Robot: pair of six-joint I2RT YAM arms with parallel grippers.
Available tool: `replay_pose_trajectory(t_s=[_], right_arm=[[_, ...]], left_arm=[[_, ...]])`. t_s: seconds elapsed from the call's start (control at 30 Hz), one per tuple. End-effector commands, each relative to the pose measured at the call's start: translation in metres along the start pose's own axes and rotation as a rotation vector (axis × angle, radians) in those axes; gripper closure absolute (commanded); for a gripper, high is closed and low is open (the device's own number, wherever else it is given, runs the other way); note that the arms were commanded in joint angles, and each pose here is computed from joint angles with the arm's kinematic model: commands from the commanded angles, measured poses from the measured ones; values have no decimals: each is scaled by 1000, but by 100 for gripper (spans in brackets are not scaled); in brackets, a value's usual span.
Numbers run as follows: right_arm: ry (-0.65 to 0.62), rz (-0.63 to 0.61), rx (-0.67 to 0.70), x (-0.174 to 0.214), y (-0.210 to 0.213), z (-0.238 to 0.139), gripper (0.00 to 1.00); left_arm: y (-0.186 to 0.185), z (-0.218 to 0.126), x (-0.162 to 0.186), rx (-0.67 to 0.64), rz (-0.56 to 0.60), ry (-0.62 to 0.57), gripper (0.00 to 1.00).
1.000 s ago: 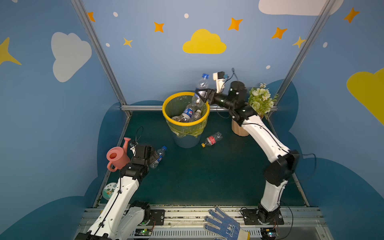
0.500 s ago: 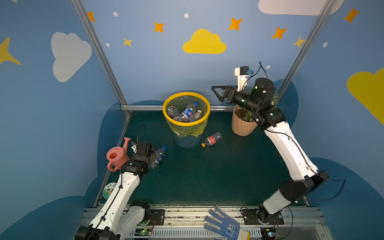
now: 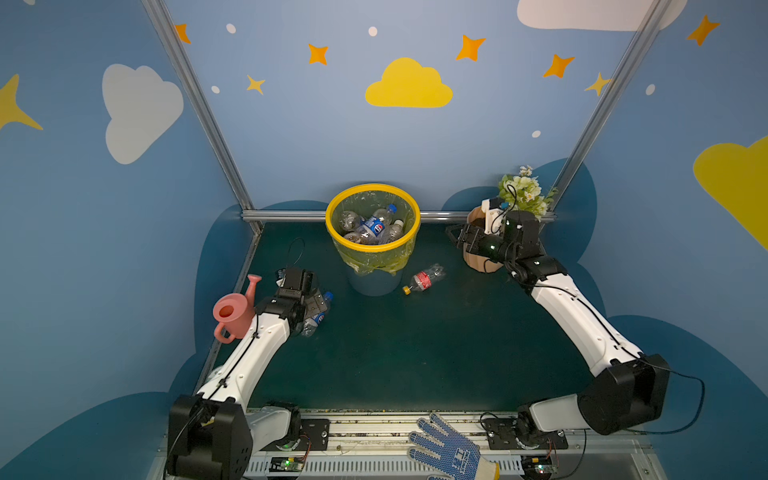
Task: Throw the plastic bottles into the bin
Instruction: 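Open the right gripper over the bin while the left lowers toward the blue-label bottle, then close the left gripper on the blue-label bottle beside the watering can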
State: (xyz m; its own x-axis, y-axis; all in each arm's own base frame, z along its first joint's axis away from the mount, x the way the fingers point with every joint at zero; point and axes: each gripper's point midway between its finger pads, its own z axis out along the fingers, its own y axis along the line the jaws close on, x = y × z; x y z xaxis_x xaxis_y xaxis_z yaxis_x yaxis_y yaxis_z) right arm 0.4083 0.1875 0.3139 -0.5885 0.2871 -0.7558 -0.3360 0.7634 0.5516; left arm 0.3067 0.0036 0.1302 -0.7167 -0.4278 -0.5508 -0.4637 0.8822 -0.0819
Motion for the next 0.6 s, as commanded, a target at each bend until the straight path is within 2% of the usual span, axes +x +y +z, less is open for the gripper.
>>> replay_pose_trajectory(t_s=[0.0, 0.3, 0.57], right_arm=[[-89, 10, -23, -16, 7, -25, 11], [-55, 116, 70, 11, -39, -31, 11], [-45, 171, 95, 14, -55, -32, 11]], left_arm=[[0, 7, 2, -40, 66, 68, 0], [-1, 33, 27, -159, 288, 381, 3], [-1, 43, 35, -174, 360, 446, 4]])
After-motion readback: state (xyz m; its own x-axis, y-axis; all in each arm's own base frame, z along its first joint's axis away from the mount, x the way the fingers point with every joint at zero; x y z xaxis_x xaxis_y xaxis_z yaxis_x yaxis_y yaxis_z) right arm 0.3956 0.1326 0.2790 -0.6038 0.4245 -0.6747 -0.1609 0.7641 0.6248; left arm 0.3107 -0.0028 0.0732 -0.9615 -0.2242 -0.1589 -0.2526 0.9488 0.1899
